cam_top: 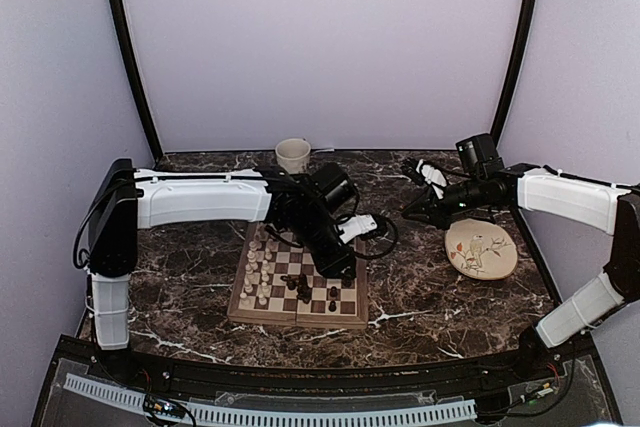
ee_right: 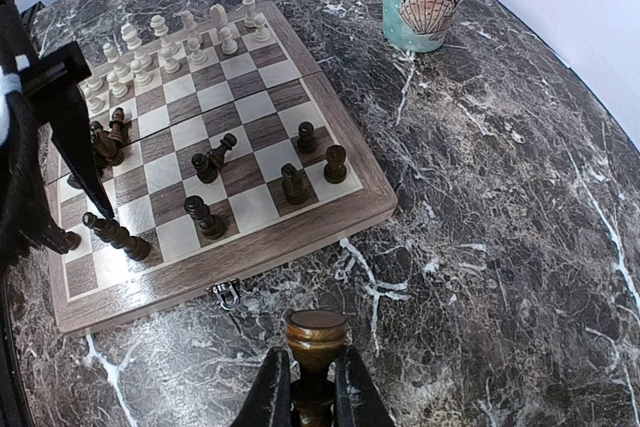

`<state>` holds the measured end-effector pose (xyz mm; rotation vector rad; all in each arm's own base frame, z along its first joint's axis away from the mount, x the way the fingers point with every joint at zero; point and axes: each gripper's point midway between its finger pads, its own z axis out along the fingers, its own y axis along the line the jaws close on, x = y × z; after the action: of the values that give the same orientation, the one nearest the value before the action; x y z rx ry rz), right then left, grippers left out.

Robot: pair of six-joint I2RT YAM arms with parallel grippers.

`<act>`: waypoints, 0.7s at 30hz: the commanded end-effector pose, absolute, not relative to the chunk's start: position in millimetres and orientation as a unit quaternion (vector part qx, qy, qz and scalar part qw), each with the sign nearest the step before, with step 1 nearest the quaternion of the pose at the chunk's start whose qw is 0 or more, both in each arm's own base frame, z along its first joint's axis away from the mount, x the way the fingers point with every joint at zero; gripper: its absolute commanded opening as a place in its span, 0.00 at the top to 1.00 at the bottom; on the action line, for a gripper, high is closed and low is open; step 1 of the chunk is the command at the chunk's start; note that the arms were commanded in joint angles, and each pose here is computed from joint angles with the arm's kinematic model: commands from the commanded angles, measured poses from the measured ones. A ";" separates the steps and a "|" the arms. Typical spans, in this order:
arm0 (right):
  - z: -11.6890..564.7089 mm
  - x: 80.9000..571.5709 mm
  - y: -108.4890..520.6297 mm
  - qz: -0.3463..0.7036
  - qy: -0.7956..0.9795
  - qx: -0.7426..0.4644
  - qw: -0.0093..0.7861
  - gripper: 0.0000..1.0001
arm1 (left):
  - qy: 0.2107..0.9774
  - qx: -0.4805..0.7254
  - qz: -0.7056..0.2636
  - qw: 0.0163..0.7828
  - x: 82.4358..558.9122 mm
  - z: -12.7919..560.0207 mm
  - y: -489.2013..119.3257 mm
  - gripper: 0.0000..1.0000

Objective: Set up the chess pieces on the board
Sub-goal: Move the king to e8.

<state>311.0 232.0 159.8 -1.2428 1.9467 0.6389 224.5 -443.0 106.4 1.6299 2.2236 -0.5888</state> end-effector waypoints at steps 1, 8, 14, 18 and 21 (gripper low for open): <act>167.0 313.4 233.6 0.252 0.747 -0.485 0.378 0.90 | 0.774 0.580 -0.201 0.155 221.9 99.7 -444.9 0.62; 166.1 313.3 233.7 0.252 0.747 -0.486 0.378 0.90 | 0.773 0.582 -0.193 0.160 228.0 91.4 -451.2 0.69; 164.6 313.7 233.7 0.252 0.747 -0.487 0.376 0.90 | 0.772 0.585 -0.190 0.160 229.6 86.6 -453.8 0.75; 164.4 314.0 233.6 0.252 0.748 -0.486 0.376 0.90 | 0.772 0.586 -0.185 0.164 232.4 84.9 -454.0 0.78; 163.8 314.0 233.7 0.252 0.748 -0.486 0.375 0.90 | 0.772 0.586 -0.178 0.169 235.5 83.7 -453.7 0.79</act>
<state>311.0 232.0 159.8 -1.2428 1.9467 0.6389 231.1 -449.0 73.5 1.6634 2.2427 -0.5275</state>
